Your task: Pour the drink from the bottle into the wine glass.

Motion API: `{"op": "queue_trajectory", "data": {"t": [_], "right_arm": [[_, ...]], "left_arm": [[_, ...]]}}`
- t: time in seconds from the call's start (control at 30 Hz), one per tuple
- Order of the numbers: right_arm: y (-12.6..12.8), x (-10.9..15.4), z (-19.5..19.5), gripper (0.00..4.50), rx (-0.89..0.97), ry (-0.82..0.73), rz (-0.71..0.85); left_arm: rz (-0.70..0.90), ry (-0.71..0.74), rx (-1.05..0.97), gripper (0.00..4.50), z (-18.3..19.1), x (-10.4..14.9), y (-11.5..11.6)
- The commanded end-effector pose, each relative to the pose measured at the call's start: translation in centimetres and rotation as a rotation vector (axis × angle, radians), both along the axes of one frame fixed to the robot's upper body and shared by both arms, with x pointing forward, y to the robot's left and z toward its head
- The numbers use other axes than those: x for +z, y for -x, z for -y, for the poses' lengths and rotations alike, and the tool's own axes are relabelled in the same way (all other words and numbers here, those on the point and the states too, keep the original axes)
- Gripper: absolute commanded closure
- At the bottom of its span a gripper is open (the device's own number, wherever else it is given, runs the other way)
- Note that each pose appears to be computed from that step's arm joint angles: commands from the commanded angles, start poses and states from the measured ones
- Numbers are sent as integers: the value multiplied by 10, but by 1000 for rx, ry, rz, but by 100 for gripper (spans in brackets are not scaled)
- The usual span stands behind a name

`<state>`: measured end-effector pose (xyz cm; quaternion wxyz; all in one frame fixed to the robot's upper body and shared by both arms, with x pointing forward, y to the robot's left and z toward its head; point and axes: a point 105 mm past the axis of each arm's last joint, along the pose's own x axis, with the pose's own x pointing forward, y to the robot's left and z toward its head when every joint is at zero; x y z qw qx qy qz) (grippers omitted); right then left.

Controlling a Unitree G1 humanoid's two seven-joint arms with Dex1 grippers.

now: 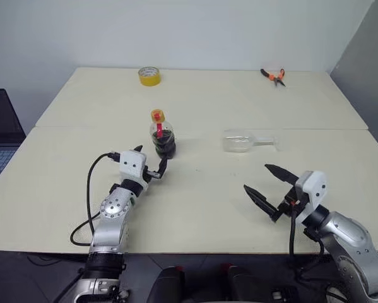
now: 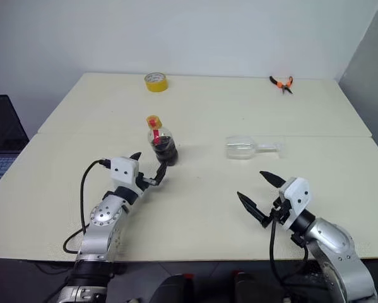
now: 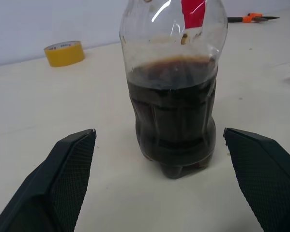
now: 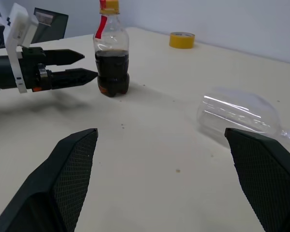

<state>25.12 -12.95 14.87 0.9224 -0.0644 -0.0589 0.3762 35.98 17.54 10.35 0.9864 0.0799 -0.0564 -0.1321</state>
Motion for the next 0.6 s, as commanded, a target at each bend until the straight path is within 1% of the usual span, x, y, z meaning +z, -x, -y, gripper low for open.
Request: {"op": "queue_trajectory", "data": {"t": [0.03, 0.23, 0.4, 0.6], "right_arm": [[6, 16, -13, 0, 60, -22, 45], [5, 23, -17, 0, 69, -28, 65], [4, 27, -19, 0, 73, -33, 73], [1, 29, -22, 0, 83, -36, 74]], "left_arm": [[28, 22, -11, 3, 9, 13, -14], [9, 68, -26, 3, 16, 14, -27], [-2, 83, -58, 3, 23, 14, -33], [22, 103, -28, 3, 23, 21, -47]]}}
